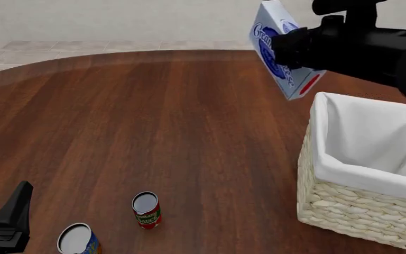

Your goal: Pick up the cream cheese box, and put it in the basket.

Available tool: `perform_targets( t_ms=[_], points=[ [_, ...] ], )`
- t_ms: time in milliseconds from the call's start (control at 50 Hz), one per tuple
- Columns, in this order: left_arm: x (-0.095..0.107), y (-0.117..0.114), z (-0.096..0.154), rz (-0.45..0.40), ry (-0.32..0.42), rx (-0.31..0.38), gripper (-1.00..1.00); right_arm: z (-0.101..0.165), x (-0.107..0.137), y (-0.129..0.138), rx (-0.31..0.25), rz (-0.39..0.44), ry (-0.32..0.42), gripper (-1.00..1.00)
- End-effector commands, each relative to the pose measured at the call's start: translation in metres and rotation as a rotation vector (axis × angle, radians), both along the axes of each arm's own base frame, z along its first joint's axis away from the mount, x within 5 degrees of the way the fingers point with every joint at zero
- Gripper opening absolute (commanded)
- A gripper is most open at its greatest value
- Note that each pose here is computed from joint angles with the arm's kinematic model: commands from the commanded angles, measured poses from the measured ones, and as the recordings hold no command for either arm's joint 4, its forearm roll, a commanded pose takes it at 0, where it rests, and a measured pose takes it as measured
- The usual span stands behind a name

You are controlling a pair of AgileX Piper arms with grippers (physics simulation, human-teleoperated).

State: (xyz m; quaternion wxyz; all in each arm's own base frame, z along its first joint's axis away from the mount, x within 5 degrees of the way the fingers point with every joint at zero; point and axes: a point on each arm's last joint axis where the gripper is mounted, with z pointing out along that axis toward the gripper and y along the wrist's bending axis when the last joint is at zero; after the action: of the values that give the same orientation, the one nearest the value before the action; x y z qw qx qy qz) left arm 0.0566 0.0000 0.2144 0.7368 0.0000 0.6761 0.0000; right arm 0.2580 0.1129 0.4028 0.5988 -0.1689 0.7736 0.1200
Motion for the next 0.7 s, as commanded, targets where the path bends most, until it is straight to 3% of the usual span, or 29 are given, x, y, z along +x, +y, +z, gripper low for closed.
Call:
perform_targets(
  t_ms=[20, 700],
  points=[
    [0.000, 0.000, 0.000, 0.000, 0.000, 0.000, 1.00, 0.007, -0.009, -0.011, 0.022, -0.029, -0.015, -1.00],
    [0.000, 0.000, 0.000, 0.000, 0.000, 0.000, 1.00, 0.014, -0.024, -0.032, 0.013, -0.077, -0.034, -1.00]
  ],
)
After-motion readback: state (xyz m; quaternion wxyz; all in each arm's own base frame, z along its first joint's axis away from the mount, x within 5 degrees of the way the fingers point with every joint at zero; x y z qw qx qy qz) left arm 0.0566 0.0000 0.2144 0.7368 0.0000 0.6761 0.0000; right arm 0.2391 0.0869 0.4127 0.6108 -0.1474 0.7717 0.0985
